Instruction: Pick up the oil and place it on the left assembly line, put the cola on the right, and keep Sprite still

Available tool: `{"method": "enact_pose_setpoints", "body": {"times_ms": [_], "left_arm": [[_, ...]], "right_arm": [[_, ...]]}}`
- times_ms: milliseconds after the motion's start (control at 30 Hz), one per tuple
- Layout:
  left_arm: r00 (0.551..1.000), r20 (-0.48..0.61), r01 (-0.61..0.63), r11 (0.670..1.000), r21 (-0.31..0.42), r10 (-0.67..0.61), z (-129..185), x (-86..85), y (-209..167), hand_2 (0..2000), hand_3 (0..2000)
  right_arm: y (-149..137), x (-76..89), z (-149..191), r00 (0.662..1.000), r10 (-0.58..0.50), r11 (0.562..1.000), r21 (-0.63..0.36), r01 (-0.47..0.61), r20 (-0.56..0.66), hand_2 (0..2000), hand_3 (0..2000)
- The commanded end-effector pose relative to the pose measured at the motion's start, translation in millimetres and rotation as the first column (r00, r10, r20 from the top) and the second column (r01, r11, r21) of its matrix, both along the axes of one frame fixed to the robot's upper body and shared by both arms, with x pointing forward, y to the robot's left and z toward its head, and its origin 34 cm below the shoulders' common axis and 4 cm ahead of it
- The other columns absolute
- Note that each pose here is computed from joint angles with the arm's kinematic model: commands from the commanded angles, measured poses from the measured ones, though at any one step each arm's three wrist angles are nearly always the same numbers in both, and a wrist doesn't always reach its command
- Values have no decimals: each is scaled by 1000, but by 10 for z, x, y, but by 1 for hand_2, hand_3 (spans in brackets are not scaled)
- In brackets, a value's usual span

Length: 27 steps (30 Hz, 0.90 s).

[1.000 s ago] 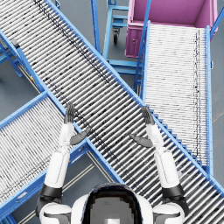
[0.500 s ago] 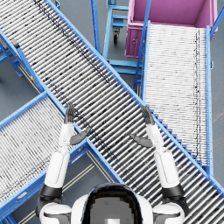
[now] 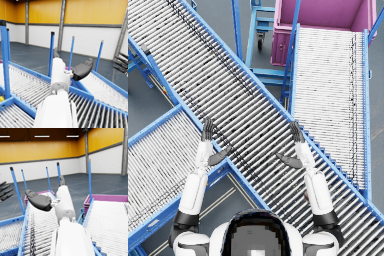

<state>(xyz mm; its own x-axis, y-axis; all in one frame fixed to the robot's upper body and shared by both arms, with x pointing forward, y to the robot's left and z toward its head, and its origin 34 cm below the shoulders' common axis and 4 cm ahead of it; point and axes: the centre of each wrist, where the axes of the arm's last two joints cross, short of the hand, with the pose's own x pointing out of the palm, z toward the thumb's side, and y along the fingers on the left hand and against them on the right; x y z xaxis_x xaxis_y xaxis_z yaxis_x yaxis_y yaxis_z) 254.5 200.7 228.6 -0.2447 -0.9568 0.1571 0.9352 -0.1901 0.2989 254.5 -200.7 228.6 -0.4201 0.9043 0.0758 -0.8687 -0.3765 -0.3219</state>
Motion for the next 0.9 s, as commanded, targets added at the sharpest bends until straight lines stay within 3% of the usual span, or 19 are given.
{"method": "enact_pose_setpoints", "body": {"times_ms": [33,133,233,500,567,667,767,900], "left_arm": [[1000,-24,21,1000,8,-20,-60,13,-59,0,0],[989,150,5,999,-37,1,205,44,89,0,0],[968,251,-7,998,-64,23,399,31,168,0,0],[923,354,-104,985,-138,148,688,95,478,0,0],[900,390,-175,981,-86,195,743,73,526,0,0],[858,442,-285,958,-10,260,826,56,595,0,0],[846,465,-314,949,43,259,831,30,534,0,0],[824,492,-347,937,47,280,892,5,565,0,0]], "right_arm": [[59,13,-60,1000,20,1000,-8,-21,-24,0,0],[-39,11,124,992,-88,993,81,81,86,0,0],[-118,-22,338,972,-150,982,144,124,179,0,0],[-368,-69,565,926,-270,951,226,213,264,0,0],[-398,-87,616,916,-284,946,239,219,283,0,0],[-415,-98,649,882,-336,941,167,296,332,0,0],[-435,-113,696,858,-362,932,145,332,365,0,0],[-434,-120,726,846,-371,928,140,344,382,0,0]]}}
